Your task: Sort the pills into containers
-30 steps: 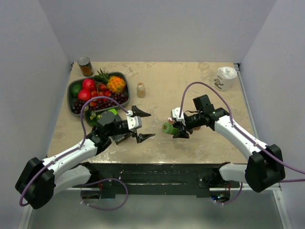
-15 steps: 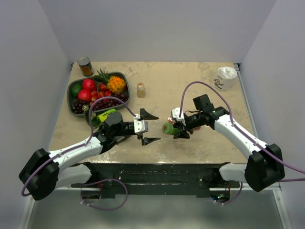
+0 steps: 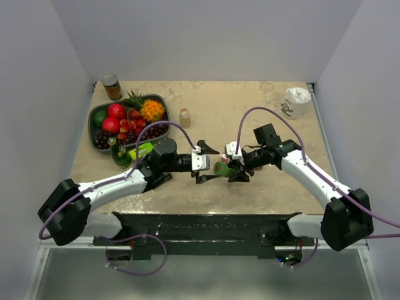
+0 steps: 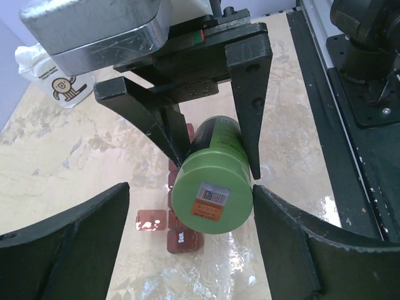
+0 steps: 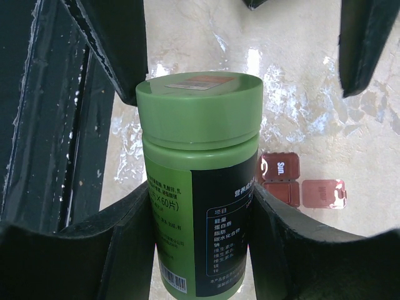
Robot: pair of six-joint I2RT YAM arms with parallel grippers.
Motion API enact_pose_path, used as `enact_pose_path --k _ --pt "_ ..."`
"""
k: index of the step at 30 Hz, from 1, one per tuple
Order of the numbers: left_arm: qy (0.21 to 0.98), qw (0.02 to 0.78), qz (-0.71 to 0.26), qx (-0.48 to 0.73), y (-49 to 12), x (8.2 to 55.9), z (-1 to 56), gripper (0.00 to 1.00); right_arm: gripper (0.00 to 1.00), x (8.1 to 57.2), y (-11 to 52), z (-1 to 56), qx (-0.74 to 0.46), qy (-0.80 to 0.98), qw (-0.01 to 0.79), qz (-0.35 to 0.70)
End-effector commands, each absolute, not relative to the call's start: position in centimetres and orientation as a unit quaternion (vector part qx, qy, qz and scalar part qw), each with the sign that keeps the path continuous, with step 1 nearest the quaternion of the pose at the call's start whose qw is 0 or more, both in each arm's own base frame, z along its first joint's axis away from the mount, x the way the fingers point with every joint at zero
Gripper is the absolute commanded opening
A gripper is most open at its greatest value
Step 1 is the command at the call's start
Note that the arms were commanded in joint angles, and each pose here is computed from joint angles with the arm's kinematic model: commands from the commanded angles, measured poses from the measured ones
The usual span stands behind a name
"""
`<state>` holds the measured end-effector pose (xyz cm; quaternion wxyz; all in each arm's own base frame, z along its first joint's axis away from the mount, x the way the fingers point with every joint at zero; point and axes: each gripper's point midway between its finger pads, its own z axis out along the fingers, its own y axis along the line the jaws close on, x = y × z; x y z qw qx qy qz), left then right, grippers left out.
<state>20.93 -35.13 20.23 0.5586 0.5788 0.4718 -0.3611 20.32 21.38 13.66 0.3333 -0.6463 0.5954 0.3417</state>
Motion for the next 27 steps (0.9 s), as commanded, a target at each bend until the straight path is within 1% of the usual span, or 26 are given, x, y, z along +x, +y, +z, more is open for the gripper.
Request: enact_pose_path --k 1,3,4,6,7,9,10,11,12,13,15,16,17,18,19,20,21,22,23,24,25,26,27 --pt "0.437 0.564 -0.364 0.599 -36.1 20.7 21.8 0.8 0.0 21.0 22.1 15.8 -0.653 0.569 0.362 0.344" --pt "0.441 0.552 -0.369 0.604 -36.3 20.5 21.4 0.76 0.0 21.0 22.1 15.8 -0.654 0.568 0.362 0.344" --pt "0.444 0.547 -0.372 0.605 -36.3 20.4 21.2 0.72 0.0 21.0 22.1 15.8 -0.653 0.57 0.361 0.344" --pt "0.448 0.542 -0.376 0.604 -36.4 20.4 21.1 0.67 0.0 21.1 22.0 15.8 -0.653 0.57 0.362 0.343" --pt "0.45 0.54 -0.377 0.604 -36.5 20.3 21.0 0.58 0.0 21.0 22.0 15.8 -0.653 0.571 0.361 0.343" --pt "0.46 0.533 -0.383 0.597 -36.5 20.4 21.1 0.5 0.0 21.0 22.0 15.8 -0.653 0.571 0.361 0.343" --pt "0.463 0.534 -0.387 0.593 -36.6 20.5 21.5 0.41 0.0 21.1 22.0 15.7 -0.653 0.571 0.361 0.343" --pt "0.473 0.525 -0.392 0.589 -36.7 20.4 21.3 0.35 0.0 21.1 22.0 15.7 -0.653 0.571 0.362 0.342" --pt "0.492 0.515 -0.401 0.576 -36.7 20.5 21.2 0.28 0.0 21.1 22.0 15.8 -0.653 0.571 0.362 0.341" --pt "0.501 0.511 -0.408 0.568 -36.9 20.6 21.6 0.16 0.0 21.2 22.0 15.8 -0.652 0.573 0.363 0.339" --pt "0.547 0.478 -0.438 0.53 -37.0 20.4 21.3 0.03 0.0 21.5 21.9 15.7 -0.648 0.579 0.365 0.334" --pt "0.568 0.471 -0.449 0.505 -37.2 20.6 21.8 0.0 0.0 21.7 22.0 15.7 -0.647 0.58 0.367 0.332" --pt "0.605 0.447 -0.456 0.475 -37.2 20.9 21.1 0.0 0.0 21.8 21.9 15.6 -0.646 0.584 0.366 0.328" --pt "0.657 0.42 -0.47 0.414 -37.3 21.3 21.1 0.0 0.0 21.9 21.9 15.6 -0.644 0.585 0.368 0.327" --pt "0.683 0.407 -0.474 0.378 -37.5 21.9 21.6 0.0 0.0 22.1 21.8 15.6 -0.642 0.588 0.369 0.325" --pt "0.725 0.372 -0.47 0.339 -37.3 22.1 20.4 0.0 0.0 22.1 21.9 15.6 -0.643 0.588 0.369 0.323" --pt "0.766 0.342 -0.48 0.258 -37.2 22.5 20.2 0.0 0.0 22.2 21.8 15.5 -0.641 0.591 0.37 0.322" --pt "0.783 0.314 -0.487 0.227 -37.1 22.0 19.7 0.0 0.0 22.3 21.8 15.5 -0.639 0.592 0.37 0.322" --pt "0.78 0.301 -0.509 0.204 -37.3 21.6 20.2 0.0 0.0 22.3 21.9 15.5 -0.639 0.592 0.371 0.321" --pt "0.788 0.259 -0.539 0.144 -37.5 20.9 20.7 0.0 0.0 22.4 21.9 15.5 -0.638 0.594 0.37 0.321" --pt "0.793 0.238 -0.548 0.117 -37.2 20.3 20.0 0.0 0.0 22.4 21.9 15.5 -0.638 0.594 0.37 0.321" --pt "0.777 0.241 -0.572 0.103 -37.4 20.2 21.5 0.01 0.0 22.5 21.9 15.5 -0.638 0.594 0.371 0.321" --pt "0.776 0.217 -0.587 0.077 -37.4 19.7 22.1 0.15 0.0 22.4 21.8 15.5 -0.637 0.595 0.371 0.321"
